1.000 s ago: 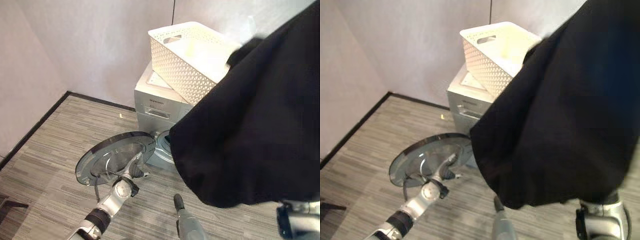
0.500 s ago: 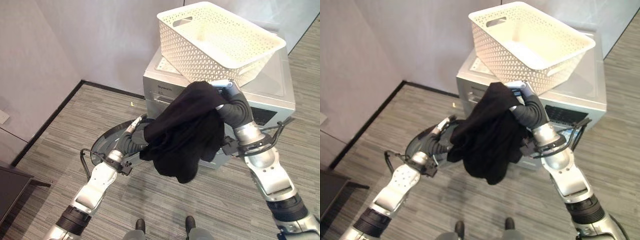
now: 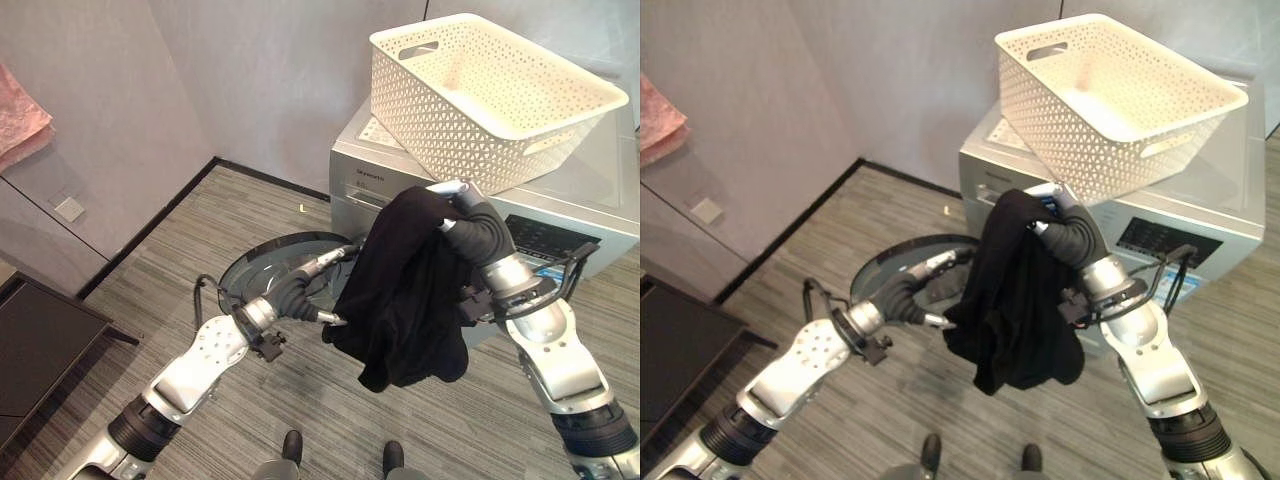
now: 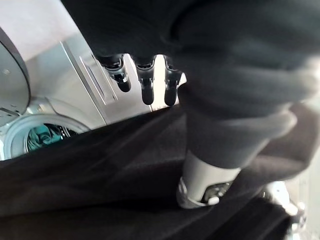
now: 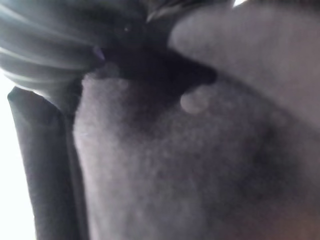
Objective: Grab the laundry basket,head to the washer,open it,put in the laundry and shut it.
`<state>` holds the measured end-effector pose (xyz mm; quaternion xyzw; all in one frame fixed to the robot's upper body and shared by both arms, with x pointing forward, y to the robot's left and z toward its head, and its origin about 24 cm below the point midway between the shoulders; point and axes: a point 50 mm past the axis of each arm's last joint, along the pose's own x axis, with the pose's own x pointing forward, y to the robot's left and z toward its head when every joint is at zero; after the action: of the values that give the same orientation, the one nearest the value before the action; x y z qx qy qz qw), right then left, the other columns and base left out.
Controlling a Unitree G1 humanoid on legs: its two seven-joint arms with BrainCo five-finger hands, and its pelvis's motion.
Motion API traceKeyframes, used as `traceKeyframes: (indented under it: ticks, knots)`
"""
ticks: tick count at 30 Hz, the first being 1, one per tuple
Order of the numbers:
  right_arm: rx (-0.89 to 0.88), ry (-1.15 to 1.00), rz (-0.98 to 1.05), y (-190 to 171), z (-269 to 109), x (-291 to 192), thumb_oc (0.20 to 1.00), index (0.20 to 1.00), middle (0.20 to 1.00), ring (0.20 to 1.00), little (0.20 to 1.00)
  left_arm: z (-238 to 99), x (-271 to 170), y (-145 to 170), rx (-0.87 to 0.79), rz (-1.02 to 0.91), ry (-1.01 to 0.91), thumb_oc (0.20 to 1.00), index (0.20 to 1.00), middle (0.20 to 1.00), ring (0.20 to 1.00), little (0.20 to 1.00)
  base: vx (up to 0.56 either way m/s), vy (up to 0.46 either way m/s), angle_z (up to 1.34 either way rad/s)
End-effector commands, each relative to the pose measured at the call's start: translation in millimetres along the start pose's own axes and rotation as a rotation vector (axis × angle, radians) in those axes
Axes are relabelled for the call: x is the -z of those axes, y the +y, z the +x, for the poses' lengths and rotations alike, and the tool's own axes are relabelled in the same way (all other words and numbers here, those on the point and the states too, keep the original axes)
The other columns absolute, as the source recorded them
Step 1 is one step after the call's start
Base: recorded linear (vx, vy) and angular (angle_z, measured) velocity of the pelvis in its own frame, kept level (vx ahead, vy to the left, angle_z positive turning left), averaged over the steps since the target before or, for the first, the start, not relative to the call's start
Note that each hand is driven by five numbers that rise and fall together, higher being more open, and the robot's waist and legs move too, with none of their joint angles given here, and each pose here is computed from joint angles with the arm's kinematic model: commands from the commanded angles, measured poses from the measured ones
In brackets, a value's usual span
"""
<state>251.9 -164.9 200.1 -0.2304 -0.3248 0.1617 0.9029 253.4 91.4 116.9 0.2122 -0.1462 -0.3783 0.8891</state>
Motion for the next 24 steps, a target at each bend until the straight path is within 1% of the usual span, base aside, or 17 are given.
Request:
traceKeyframes:
  ticks: [1, 4, 8, 9, 10, 18, 19, 24]
  knots:
    - [0.121, -0.195, -0.047, -18, 17, -32, 0.2, 0.2, 0.2, 0.2, 0.2, 24, -15, 1, 0.01, 0.144, -0.102, 1.0, 1.0, 1.0, 1.0, 1.0, -0.04, 0.001, 0.0]
    - [0.175, -0.203, -0.045, -19, 26, -32, 0.2, 0.2, 0.2, 0.2, 0.2, 37, -17, -13, 0.054, 0.149, -0.122, 1.0, 1.0, 1.0, 1.0, 1.0, -0.03, 0.001, 0.0]
    - [0.176, -0.203, -0.046, -19, 26, -32, 0.2, 0.2, 0.2, 0.2, 0.2, 37, -17, -13, 0.054, 0.149, -0.123, 1.0, 1.0, 1.0, 1.0, 1.0, -0.01, 0.001, 0.0]
    - [0.232, -0.226, -0.049, -22, 35, -35, 0.2, 0.2, 0.2, 0.2, 0.2, 47, -21, -30, 0.123, 0.141, -0.147, 1.0, 1.0, 1.0, 1.0, 1.0, -0.08, 0.008, 0.0]
    - [0.262, -0.228, -0.056, -25, 40, -35, 0.2, 0.2, 0.2, 0.2, 0.2, 53, -26, -38, 0.15, 0.122, -0.169, 1.0, 1.0, 1.0, 1.0, 1.0, -0.09, 0.006, -0.05]
    - [0.302, -0.248, -0.06, -27, 52, -37, 0.2, 0.2, 0.2, 0.2, 0.2, 71, -47, -61, 0.273, 0.072, -0.267, 1.0, 1.0, 1.0, 1.0, 1.0, -0.02, -0.007, -0.03]
    - [0.311, -0.248, -0.06, -28, 55, -37, 0.2, 0.2, 0.2, 0.2, 0.2, 75, -49, -68, 0.298, 0.07, -0.268, 1.0, 1.0, 1.0, 1.0, 1.0, -0.03, -0.006, 0.01]
    - [0.327, -0.267, -0.066, -28, 63, -41, 0.2, 0.2, 0.2, 0.2, 0.2, 88, -49, -83, 0.336, 0.051, -0.258, 1.0, 1.0, 1.0, 1.0, 1.0, -0.03, 0.004, 0.0]
